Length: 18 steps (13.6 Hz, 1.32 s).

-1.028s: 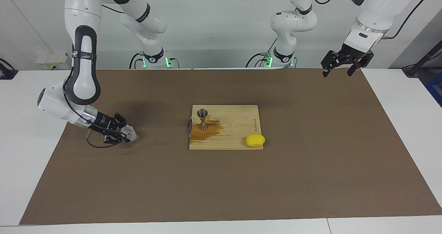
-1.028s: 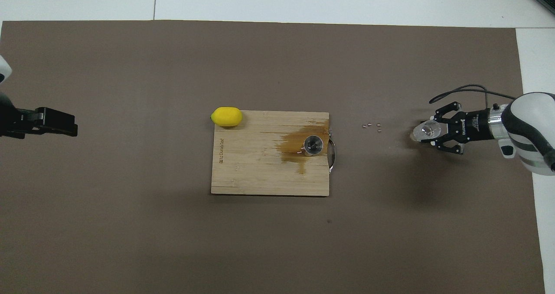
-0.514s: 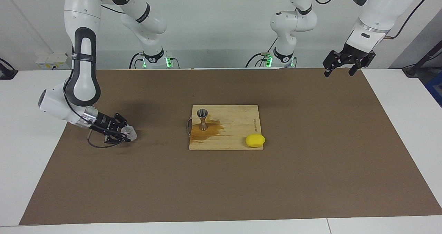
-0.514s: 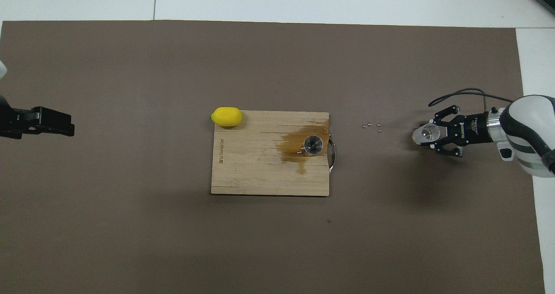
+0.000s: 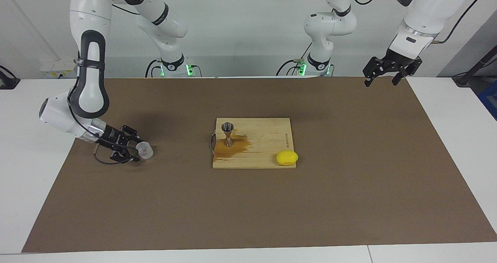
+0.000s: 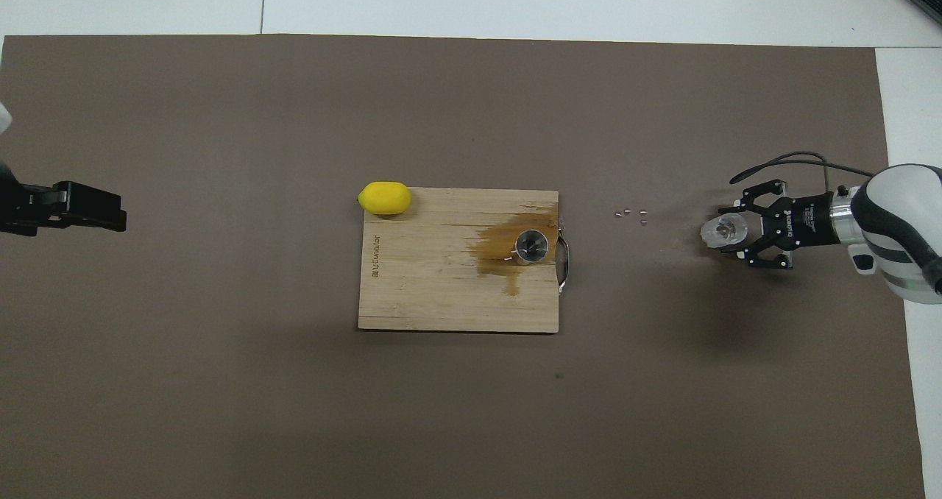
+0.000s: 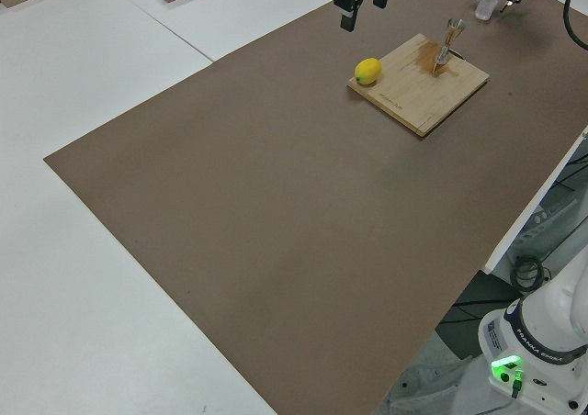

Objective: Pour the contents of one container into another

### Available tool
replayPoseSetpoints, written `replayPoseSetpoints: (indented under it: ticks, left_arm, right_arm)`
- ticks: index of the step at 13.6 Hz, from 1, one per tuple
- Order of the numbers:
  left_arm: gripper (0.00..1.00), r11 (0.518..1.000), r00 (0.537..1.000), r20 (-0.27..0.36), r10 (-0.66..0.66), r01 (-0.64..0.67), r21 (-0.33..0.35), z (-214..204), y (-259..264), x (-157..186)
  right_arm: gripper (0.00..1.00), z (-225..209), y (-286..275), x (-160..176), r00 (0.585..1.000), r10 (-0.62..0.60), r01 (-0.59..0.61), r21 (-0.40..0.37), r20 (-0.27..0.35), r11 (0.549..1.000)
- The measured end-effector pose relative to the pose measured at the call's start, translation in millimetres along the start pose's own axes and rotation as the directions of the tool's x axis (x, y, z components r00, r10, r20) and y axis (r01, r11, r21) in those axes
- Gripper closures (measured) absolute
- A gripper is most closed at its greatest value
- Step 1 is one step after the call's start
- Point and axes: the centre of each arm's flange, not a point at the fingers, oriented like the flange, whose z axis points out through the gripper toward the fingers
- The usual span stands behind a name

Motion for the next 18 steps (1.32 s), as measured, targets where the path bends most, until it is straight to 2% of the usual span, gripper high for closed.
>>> replayPoseSetpoints:
  ticks: [2,4,6,8,12,13,15,16,18]
  left_arm:
    - [0.0,1.0,1.0,0.0,0.0,0.0,0.0,0.0,0.0,0.0]
    - [0.0,1.0,1.0,0.0,0.0,0.0,0.0,0.0,0.0,0.0]
    - [0.0,1.0,1.0,0.0,0.0,0.0,0.0,0.0,-0.1,0.0]
    - [0.0,1.0,1.0,0.0,0.0,0.0,0.0,0.0,-0.1,0.0]
    - [0.0,1.0,1.0,0.0,0.0,0.0,0.0,0.0,-0.1,0.0]
    - [0.0,1.0,1.0,0.0,0.0,0.0,0.0,0.0,-0.1,0.0]
    - [0.0,1.0,1.0,0.0,0.0,0.0,0.0,0.0,-0.1,-0.1]
    - [0.0,1.0,1.0,0.0,0.0,0.0,0.0,0.0,-0.1,-0.1]
    - [0.0,1.0,1.0,0.0,0.0,0.0,0.0,0.0,-0.1,-0.1]
  right_arm:
    - [0.0,-19.7,3.7,7.1,1.0,-0.01,0.01,0.015,-0.029,1.0]
    - [0.0,-37.4,6.0,5.5,0.99,-0.1,0.099,-0.013,-0.098,0.995]
    - [0.0,-50.8,4.6,-10.6,0.953,-0.247,0.235,-0.083,-0.177,0.968]
    - [0.0,-53.8,-1.6,-41.0,0.896,-0.393,0.37,-0.139,-0.207,0.918]
    - [0.0,-38.3,-12.9,-108.1,0.737,-0.649,0.605,-0.243,-0.19,0.758]
    - [0.0,-34.7,-14.2,-123.9,0.681,-0.706,0.646,-0.295,-0.196,0.704]
    - [0.0,-26.4,-15.2,-164.0,0.538,-0.823,0.722,-0.404,-0.184,0.562]
    - [0.0,-21.4,-12.7,-189.9,0.482,-0.861,0.744,-0.442,-0.163,0.5]
    - [0.0,-23.2,-4.9,-240.9,0.388,-0.911,0.776,-0.482,-0.142,0.406]
